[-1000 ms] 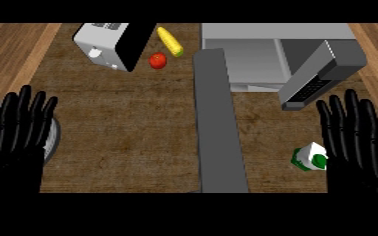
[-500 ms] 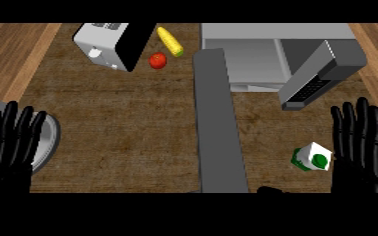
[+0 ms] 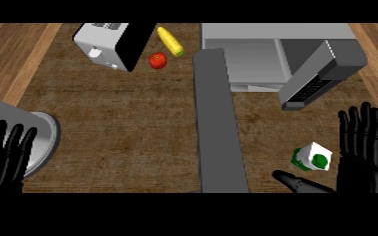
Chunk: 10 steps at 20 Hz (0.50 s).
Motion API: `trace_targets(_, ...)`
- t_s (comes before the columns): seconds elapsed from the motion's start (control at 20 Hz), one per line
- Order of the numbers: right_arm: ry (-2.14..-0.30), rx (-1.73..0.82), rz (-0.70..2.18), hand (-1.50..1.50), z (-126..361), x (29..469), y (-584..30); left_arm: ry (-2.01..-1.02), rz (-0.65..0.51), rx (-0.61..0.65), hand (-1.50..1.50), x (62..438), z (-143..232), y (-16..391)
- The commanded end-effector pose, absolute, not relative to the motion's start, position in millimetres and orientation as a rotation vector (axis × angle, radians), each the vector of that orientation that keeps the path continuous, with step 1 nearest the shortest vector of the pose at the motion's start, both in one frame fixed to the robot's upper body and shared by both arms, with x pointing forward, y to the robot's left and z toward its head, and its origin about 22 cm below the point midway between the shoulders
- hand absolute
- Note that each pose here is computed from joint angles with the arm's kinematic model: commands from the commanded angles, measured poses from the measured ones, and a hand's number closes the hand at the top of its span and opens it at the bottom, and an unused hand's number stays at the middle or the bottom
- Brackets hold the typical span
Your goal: Pick up the milk, place it into the microwave and close the microwave
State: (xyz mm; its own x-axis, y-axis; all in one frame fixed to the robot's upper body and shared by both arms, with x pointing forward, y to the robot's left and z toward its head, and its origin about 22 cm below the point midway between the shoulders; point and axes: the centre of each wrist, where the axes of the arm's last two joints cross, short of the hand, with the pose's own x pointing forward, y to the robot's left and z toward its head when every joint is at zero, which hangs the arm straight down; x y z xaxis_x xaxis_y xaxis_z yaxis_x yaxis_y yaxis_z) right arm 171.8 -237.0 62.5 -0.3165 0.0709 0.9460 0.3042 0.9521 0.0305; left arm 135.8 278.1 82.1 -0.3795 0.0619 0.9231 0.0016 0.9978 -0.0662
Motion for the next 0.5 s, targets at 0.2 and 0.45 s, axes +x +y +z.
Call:
trace_targets(0.2, -1.828, -0.354, -0.302, -1.50, 6.1, 169.8, -265.3, -1.947, 0.052, -0.038, -1.50, 123.6, 94.0, 270.6)
trace_targets(0.45, -1.802, -0.393, -0.293, -1.50, -6.9, 148.7, -281.5, -1.958, 0.065, -0.059, -1.50, 127.7, 93.3, 275.3)
